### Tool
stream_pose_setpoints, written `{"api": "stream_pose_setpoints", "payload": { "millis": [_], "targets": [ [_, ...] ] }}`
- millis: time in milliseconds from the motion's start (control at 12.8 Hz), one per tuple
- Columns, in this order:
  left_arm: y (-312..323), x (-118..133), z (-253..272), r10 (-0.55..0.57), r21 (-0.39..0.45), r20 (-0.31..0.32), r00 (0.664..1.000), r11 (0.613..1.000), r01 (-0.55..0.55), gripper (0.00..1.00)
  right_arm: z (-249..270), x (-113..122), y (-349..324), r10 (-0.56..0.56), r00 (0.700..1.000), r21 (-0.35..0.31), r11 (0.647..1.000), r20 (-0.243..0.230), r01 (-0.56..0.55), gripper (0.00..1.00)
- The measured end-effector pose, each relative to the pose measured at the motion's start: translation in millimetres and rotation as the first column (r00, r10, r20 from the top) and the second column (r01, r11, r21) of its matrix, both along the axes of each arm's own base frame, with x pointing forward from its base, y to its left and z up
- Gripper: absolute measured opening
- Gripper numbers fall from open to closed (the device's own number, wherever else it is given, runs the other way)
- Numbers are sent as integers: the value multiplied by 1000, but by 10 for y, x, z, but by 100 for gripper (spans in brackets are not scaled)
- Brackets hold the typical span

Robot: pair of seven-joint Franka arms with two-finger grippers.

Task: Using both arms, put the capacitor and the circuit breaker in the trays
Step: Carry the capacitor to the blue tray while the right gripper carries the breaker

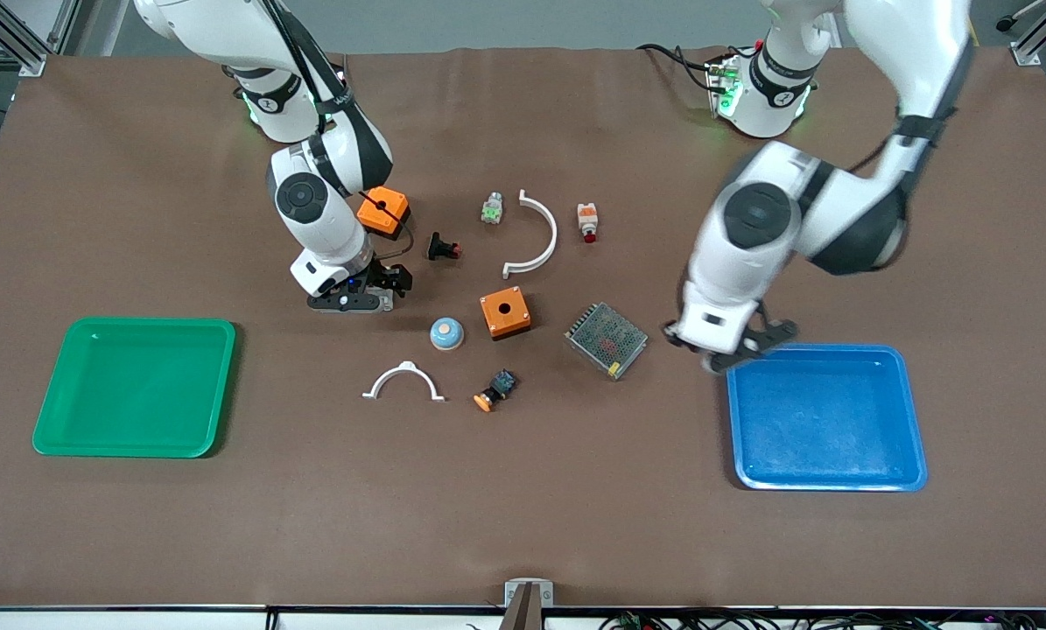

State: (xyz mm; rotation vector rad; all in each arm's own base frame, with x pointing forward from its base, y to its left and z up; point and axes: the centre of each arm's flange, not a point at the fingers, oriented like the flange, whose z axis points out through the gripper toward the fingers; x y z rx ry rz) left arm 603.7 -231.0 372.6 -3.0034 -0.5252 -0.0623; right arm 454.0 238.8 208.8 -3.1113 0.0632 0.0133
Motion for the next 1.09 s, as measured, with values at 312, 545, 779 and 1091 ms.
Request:
{"api": "stream_pose_setpoints", "payload": {
  "millis": [312, 545, 779, 1091],
  "targets": [
    [1374, 389, -411, -134, -17, -83, 987, 991, 133, 34, -133, -31, -17, 1, 1000, -15, 1000, -23, -1, 95],
    [1929, 499, -826, -163, -10, -97, 982, 987, 162, 34, -141, -61, 29, 12, 1000, -17, 1000, -27, -13, 62],
    [2162, 554, -1196, -203, -54, -83, 976, 979, 199, 34, -145, -79, 44, 16, 998, -28, 999, -54, -18, 40],
    [2524, 575, -1539, -241, -93, -66, 968, 968, 235, 39, 149, 308, -346, 6, 993, -47, 999, -116, -11, 40]
  ]
}}
